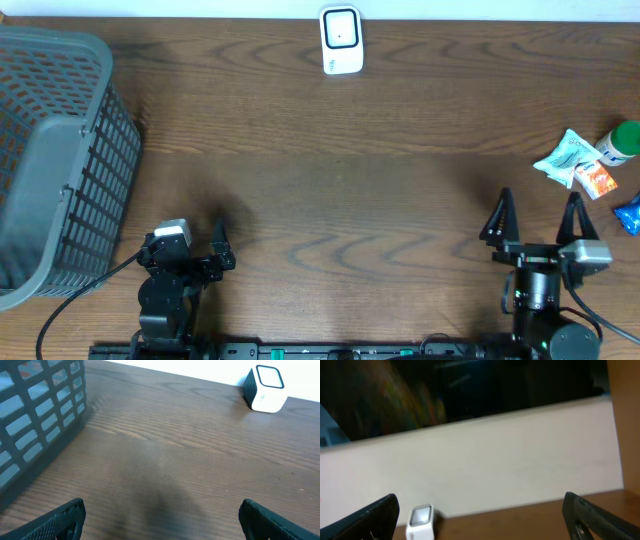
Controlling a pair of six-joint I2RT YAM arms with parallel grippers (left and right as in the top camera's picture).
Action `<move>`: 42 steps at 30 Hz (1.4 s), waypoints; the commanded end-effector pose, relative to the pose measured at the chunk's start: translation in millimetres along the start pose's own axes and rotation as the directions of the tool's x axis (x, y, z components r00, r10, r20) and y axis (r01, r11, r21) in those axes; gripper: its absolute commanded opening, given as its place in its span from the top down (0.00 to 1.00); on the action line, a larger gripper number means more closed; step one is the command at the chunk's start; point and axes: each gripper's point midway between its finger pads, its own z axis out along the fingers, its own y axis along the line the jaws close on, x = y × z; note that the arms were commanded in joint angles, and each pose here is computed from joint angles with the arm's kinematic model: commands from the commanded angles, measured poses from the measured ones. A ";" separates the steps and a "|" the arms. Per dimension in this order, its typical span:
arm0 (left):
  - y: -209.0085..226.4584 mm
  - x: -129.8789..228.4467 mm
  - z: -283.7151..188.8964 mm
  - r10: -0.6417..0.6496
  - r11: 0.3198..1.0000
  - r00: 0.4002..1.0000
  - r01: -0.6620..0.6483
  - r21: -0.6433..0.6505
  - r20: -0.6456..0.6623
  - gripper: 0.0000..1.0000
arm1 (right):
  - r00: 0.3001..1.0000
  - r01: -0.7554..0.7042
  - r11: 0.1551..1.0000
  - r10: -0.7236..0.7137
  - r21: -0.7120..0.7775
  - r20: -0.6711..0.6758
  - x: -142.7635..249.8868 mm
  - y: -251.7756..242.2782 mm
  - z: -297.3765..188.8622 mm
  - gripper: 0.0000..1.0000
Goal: Scan the item barcode
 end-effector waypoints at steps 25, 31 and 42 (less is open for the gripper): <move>0.4 11.1 1.8 -0.008 1.000 0.999 0.008 0.001 -0.035 0.02 | 0.947 0.172 0.982 -0.142 0.079 -0.286 116.2 -42.6 -10.6 0.01; 0.4 11.1 1.8 -0.008 1.000 0.999 0.008 0.001 -0.035 0.02 | 0.918 0.196 0.976 -0.149 0.092 -0.367 134.9 -49.5 -17.7 0.01; 0.4 11.1 1.8 -0.008 1.000 0.999 0.008 0.001 -0.035 0.02 | 0.918 0.195 0.976 -0.149 0.092 -0.368 135.1 -49.6 -17.7 0.01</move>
